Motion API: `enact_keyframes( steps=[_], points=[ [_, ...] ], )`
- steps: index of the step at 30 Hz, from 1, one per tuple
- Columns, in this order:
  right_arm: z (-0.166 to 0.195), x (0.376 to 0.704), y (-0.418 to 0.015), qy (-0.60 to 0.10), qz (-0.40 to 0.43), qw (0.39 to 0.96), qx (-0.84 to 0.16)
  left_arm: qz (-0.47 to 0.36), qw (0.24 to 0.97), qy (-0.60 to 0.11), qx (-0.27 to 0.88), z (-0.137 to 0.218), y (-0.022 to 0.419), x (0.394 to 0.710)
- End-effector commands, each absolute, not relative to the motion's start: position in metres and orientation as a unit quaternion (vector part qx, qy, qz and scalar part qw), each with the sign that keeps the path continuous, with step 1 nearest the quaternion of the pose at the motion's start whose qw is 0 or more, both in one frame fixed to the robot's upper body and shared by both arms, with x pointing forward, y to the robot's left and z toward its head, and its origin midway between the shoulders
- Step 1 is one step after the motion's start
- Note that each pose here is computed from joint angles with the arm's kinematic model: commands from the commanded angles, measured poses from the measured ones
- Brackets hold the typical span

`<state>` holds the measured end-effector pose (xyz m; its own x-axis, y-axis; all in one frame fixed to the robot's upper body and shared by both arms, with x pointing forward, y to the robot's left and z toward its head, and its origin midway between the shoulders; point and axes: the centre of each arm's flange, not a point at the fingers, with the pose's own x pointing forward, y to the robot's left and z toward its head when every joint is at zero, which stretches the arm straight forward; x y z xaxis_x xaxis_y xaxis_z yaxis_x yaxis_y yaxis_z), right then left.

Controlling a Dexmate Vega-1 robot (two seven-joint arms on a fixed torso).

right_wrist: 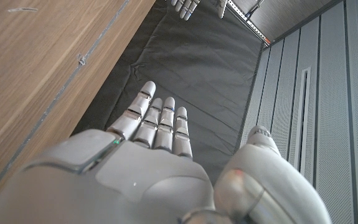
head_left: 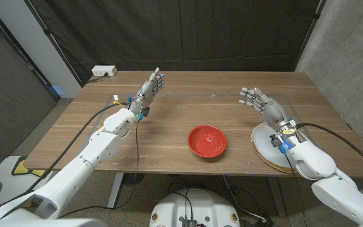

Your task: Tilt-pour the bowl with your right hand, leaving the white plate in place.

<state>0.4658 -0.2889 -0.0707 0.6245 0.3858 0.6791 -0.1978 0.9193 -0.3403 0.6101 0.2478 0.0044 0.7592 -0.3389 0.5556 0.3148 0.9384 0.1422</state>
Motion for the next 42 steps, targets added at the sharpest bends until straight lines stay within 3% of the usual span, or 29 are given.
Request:
enact_keyframes(
  steps=[1, 18, 27, 42],
  points=[
    [-0.081, 0.439, -0.266, -0.407, 0.142, 0.888, -0.156, -0.191, 0.935, -0.297, 0.020, 0.001, 0.261, 0.605],
    [-0.104, 0.406, -0.244, -0.404, 0.126, 0.883, -0.202, -0.174, 0.933, -0.316, 0.019, -0.001, 0.287, 0.590],
    [-0.113, 0.383, -0.244, -0.433, 0.061, 0.864, -0.250, -0.169, 0.931, -0.324, 0.022, 0.009, 0.287, 0.589],
    [-0.115, 0.344, -0.247, -0.447, -0.024, 0.798, -0.404, -0.175, 0.923, -0.342, 0.028, 0.022, 0.275, 0.589]
  ],
)
